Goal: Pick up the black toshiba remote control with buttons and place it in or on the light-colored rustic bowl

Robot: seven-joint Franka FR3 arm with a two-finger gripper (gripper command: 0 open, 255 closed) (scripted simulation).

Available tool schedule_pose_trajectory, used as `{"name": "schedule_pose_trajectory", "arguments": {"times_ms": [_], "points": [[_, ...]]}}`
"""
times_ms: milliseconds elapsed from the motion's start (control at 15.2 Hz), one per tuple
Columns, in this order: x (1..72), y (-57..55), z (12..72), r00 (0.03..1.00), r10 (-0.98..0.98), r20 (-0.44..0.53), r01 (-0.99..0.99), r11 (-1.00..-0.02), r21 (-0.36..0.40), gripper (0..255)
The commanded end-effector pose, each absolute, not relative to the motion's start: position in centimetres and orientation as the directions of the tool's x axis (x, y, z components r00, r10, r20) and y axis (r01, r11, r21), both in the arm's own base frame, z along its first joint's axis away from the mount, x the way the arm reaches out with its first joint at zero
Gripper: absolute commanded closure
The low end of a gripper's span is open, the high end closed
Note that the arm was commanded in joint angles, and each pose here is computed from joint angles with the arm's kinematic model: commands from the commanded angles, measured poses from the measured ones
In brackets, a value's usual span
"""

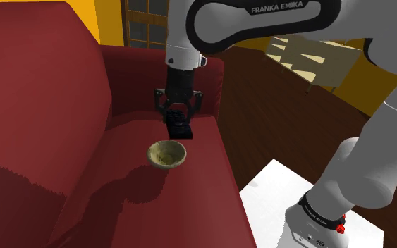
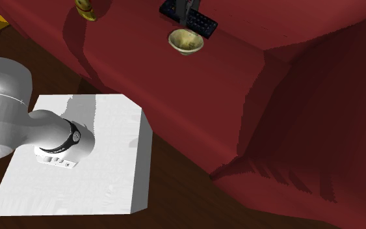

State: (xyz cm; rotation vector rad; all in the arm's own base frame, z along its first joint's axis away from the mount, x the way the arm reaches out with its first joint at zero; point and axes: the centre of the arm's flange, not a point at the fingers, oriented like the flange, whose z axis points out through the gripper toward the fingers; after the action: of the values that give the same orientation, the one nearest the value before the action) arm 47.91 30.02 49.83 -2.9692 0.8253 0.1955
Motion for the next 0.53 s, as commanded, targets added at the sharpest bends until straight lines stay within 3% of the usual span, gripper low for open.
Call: {"name": "schedule_pose_trajectory", "arguments": {"times_ms": [0,462], "points": [[47.8,30.0,48.8,0.849,-0.510,-0.136,-0.517,-0.856,-0.018,255],[47.8,30.0,45.3,0.849,-0.510,-0.136,-0.517,-0.856,-0.018,255]]}}
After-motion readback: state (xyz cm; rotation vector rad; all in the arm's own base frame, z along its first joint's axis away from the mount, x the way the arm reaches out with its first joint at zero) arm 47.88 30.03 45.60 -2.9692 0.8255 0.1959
